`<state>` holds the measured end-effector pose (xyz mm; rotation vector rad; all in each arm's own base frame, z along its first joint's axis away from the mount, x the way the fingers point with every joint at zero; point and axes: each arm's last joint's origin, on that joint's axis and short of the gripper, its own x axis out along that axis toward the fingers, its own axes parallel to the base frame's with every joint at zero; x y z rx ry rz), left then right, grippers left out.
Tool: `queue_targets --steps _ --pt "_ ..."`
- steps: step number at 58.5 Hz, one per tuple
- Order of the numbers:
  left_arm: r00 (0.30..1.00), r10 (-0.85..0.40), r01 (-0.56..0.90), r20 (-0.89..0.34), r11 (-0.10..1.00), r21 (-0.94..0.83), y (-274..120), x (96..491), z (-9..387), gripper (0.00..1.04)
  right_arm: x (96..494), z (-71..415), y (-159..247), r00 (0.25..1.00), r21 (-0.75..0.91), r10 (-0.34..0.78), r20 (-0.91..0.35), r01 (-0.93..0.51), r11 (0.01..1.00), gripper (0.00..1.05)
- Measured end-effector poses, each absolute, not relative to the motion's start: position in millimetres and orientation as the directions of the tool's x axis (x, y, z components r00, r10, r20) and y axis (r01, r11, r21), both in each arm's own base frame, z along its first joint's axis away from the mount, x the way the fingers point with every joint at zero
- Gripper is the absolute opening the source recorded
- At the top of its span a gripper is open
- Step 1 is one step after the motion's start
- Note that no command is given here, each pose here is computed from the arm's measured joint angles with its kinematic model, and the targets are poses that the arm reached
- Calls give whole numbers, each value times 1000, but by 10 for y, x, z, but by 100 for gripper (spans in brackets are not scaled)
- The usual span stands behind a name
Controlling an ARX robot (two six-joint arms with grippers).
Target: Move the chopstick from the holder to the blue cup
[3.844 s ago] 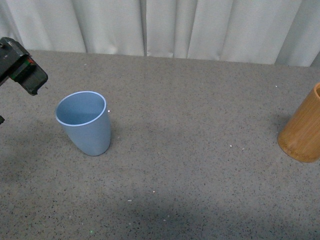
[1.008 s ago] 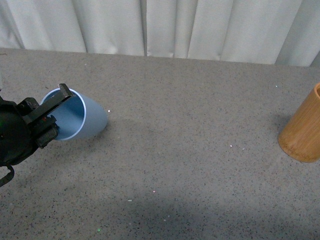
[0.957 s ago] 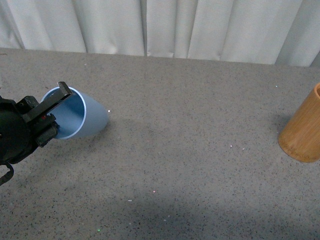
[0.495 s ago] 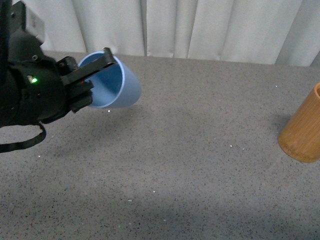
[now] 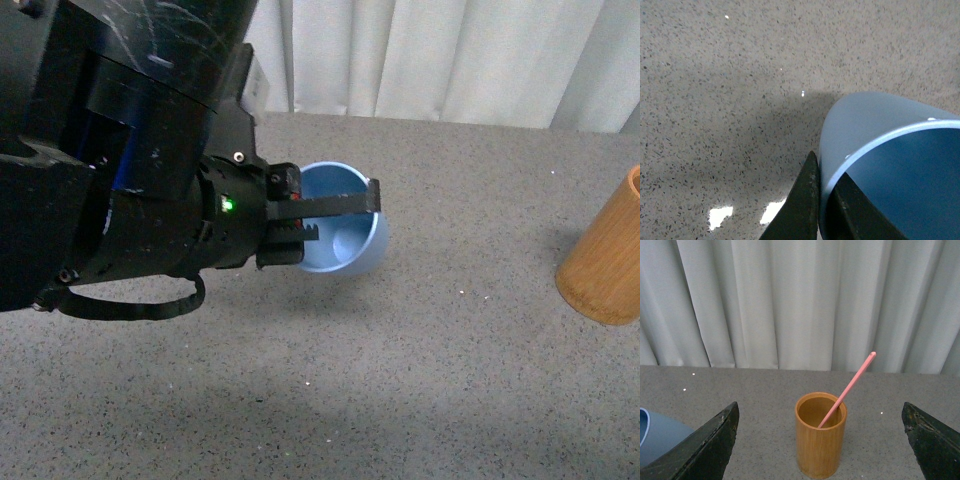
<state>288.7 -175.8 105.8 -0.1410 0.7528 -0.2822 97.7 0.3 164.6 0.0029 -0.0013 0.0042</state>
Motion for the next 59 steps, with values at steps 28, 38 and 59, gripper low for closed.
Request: queue_targets --steps 28,38,59 --pt "656 -260 232 -709 963 -138 -1806 2836 917 4 977 1646 3 1000 3 4 1 -4 1000 95" --pt "656 -257 237 -710 963 -129 -1822 2845 927 7 977 1646 3 1000 3 4 1 -4 1000 95" --pt "664 -262 244 -700 961 -129 -1861 2872 1010 75 977 1646 3 1000 3 4 1 -4 1000 95"
